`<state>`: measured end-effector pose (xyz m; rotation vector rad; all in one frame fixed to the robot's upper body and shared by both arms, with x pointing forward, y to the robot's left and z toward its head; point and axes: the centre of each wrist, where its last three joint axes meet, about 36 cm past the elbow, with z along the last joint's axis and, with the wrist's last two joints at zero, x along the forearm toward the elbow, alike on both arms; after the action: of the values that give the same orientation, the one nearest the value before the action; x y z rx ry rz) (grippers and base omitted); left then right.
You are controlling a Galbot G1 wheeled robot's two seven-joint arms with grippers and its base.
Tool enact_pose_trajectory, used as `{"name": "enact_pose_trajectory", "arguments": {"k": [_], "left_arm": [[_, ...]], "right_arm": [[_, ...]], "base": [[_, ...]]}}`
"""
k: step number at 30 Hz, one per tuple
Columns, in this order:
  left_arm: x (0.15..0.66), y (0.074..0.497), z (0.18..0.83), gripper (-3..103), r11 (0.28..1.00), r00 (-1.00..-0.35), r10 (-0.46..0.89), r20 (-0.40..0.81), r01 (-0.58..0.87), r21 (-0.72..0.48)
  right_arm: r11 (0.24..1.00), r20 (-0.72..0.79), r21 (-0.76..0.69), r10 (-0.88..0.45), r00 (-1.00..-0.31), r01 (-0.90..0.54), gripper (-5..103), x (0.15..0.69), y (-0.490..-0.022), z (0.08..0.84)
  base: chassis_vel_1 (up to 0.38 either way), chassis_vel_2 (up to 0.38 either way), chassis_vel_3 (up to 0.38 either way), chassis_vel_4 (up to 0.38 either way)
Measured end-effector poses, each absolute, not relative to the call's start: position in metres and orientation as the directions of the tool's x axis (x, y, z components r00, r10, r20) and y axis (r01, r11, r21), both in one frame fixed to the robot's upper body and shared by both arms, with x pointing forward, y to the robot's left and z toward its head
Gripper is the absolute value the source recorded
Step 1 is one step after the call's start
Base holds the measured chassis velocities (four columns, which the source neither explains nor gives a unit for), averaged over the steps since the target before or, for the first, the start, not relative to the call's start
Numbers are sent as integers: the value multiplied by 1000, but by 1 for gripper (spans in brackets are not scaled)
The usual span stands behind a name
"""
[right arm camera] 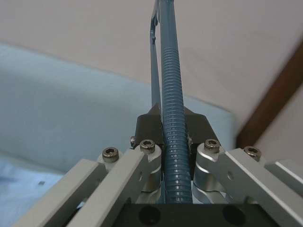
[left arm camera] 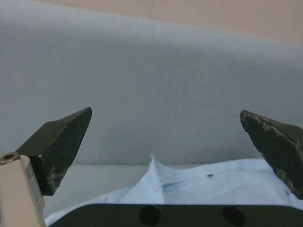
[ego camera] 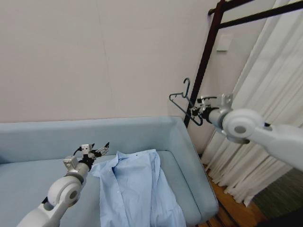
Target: Pick up the clothes from the sofa and hang them on the clothes hanger.
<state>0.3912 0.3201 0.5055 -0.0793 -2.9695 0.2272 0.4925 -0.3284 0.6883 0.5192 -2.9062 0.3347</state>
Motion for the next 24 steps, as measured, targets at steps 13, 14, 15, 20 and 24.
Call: {"name": "enact_pose_trajectory", "arguments": {"k": [13,14,15,20,24], "left_arm": [[421,349,438,100,996,-952,-23,306,-49,-78],[425,353,435,100,996,-950,-20,312,-47,-79],[425,353,435,100,996,-950,-20,312,-47,-79],[446,360,424,100,995,-941,-7,339,-40,-90],[475,347,420,100,993,-935,59,349,19,-117]], "right_arm": [[684,337,-140,-647,-684,-716,8,538,-348,533],[662,345,-128,-668,-659,-738,8,542,-347,523],[662,345,-128,-668,-659,-738,8,542,-347,523],[581,356,-99,-737,-574,-808,8,561,-345,502],[522,346,-73,-786,-513,-850,8,562,-346,486]], "base": [[0,0,0,0],[0,0,0,0],[0,0,0,0],[0,0,0,0],[0,0,0,0]]}}
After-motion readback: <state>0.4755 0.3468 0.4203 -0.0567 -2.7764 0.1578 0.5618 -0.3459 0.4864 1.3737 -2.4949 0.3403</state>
